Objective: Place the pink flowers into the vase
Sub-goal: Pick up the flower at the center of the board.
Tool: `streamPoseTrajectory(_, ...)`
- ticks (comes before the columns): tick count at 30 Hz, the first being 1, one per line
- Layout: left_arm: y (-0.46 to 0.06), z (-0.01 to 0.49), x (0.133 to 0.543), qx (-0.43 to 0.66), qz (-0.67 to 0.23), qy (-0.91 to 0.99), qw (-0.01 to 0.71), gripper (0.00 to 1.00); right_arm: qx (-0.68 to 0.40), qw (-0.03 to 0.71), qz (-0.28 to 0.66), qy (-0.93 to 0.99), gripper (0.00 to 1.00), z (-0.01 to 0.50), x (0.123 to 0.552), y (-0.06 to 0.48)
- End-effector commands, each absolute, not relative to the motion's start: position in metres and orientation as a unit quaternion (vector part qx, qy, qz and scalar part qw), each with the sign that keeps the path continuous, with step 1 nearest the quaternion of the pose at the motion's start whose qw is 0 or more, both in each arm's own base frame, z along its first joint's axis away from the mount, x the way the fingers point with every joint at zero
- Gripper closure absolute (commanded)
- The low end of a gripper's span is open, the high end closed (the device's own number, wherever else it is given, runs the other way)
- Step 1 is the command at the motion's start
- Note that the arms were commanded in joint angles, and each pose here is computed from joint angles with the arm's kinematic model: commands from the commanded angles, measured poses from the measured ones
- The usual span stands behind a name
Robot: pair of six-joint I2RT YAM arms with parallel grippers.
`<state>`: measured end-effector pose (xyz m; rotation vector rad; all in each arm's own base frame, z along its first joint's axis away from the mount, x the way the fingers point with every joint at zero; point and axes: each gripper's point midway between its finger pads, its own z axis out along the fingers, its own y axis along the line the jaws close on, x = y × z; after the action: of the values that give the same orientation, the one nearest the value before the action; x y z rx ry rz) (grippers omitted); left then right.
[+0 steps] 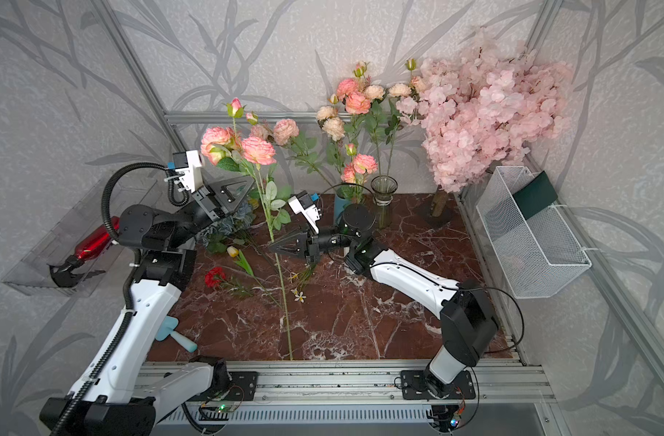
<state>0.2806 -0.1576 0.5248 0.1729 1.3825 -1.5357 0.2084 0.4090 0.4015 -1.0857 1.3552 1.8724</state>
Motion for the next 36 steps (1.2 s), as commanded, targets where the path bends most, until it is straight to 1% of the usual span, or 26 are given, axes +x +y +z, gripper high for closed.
streamPoseTrajectory(1, -0.162, 0.529, 0.267, 0.093, -0.62, 0.59, 0.51, 0.79, -0.415, 0.327, 0.695, 0.488, 1.0, 0.42, 0.209, 0.402)
streamPoseTrajectory(2, -0.16, 0.524, 0.269, 0.089, -0.603, 0.603, 0.514, 0.7, -0.41, 0.328, 0.687, 0.502, 1.0, 0.416, 0.212, 0.402)
streamPoseTrajectory(4, -0.157, 0.515, 0.27, 0.081, -0.572, 0.629, 0.52, 0.6, -0.409, 0.349, 0.667, 0.515, 1.0, 0.415, 0.215, 0.397)
streamPoseTrajectory(5, -0.154, 0.508, 0.271, 0.073, -0.552, 0.646, 0.522, 0.51, -0.41, 0.366, 0.65, 0.524, 1.0, 0.414, 0.218, 0.394)
streamPoseTrajectory(10, -0.138, 0.477, 0.273, 0.049, -0.467, 0.707, 0.529, 0.42, -0.409, 0.44, 0.564, 0.566, 1.0, 0.416, 0.228, 0.377)
streamPoseTrajectory(14, -0.132, 0.453, 0.274, 0.031, -0.44, 0.732, 0.519, 0.41, -0.4, 0.481, 0.51, 0.591, 1.0, 0.418, 0.237, 0.363)
streamPoseTrajectory(20, -0.122, 0.414, 0.282, 0.003, -0.398, 0.771, 0.498, 0.41, -0.369, 0.528, 0.459, 0.612, 1.0, 0.421, 0.252, 0.348)
streamPoseTrajectory(22, -0.113, 0.394, 0.288, -0.021, -0.363, 0.796, 0.484, 0.44, -0.358, 0.538, 0.448, 0.618, 1.0, 0.423, 0.256, 0.343)
streamPoseTrajectory(25, -0.114, 0.367, 0.29, -0.013, -0.344, 0.824, 0.449, 0.48, -0.351, 0.547, 0.433, 0.625, 1.0, 0.425, 0.259, 0.338)
streamPoseTrajectory(31, -0.129, 0.346, 0.277, 0.017, -0.368, 0.83, 0.419, 0.48, -0.352, 0.551, 0.413, 0.634, 1.0, 0.424, 0.263, 0.335)
streamPoseTrajectory(36, -0.156, 0.335, 0.268, 0.047, -0.451, 0.809, 0.373, 0.46, -0.362, 0.549, 0.416, 0.629, 1.0, 0.43, 0.259, 0.335)
